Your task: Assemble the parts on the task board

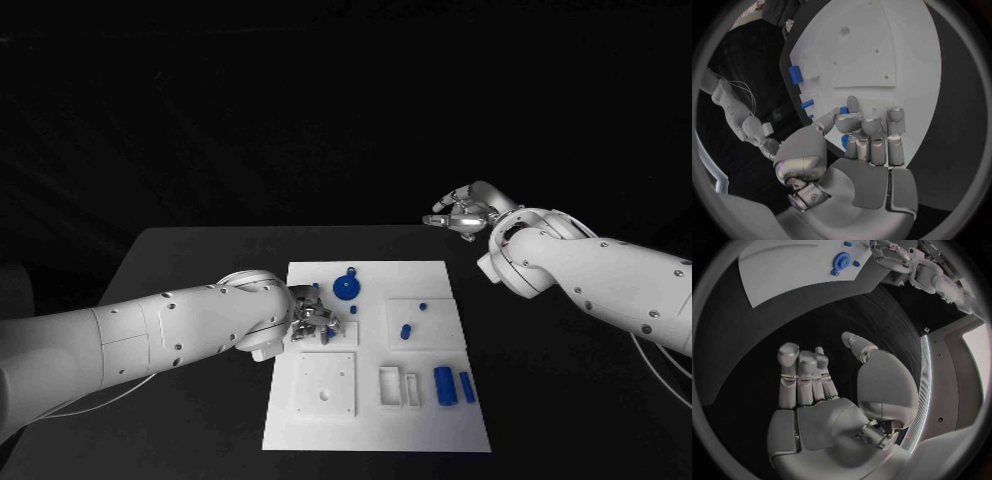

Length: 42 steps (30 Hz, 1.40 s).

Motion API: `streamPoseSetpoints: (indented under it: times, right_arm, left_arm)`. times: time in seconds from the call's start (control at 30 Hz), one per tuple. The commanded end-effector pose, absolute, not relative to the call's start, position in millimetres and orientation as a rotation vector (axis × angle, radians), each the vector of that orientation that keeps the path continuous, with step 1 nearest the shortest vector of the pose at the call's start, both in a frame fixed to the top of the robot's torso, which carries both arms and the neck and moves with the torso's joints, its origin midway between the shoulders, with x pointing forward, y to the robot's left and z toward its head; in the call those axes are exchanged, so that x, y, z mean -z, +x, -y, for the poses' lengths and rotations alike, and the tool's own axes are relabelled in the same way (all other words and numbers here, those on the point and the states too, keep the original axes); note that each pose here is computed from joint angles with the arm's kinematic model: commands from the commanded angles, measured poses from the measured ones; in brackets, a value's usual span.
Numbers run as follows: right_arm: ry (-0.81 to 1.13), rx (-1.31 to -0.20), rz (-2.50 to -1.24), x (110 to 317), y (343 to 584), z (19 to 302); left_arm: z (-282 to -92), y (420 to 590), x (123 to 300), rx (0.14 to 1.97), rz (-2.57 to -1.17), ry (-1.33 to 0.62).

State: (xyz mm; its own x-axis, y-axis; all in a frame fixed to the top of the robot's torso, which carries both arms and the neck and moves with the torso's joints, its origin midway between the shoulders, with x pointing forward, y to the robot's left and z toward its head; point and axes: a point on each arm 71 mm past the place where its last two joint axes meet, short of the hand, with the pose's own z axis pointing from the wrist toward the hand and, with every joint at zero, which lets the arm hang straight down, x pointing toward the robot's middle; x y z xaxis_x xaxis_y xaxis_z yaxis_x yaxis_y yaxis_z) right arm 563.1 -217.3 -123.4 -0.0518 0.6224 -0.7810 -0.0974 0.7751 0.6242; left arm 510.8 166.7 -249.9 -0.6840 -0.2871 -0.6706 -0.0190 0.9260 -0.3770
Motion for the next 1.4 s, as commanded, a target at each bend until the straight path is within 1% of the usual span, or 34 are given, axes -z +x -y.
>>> streamPoseSetpoints:
  times: [0.03, 1.03, 1.4]
  right_arm:
    - [0.426, -0.623, -1.528, 123.8, 562.8, 215.8]
    - [0.428, -0.621, -1.527, 124.6, 562.6, 217.4]
    - [0.429, -0.620, -1.527, 124.7, 562.4, 218.0]
  left_arm:
    - [-163.5, 509.5, 250.7, 0.461, -2.298, -0.212]
    - [-171.4, 512.2, 250.4, 0.445, -2.288, -0.233]
    - [-171.4, 512.6, 250.3, 0.444, -2.285, -0.236]
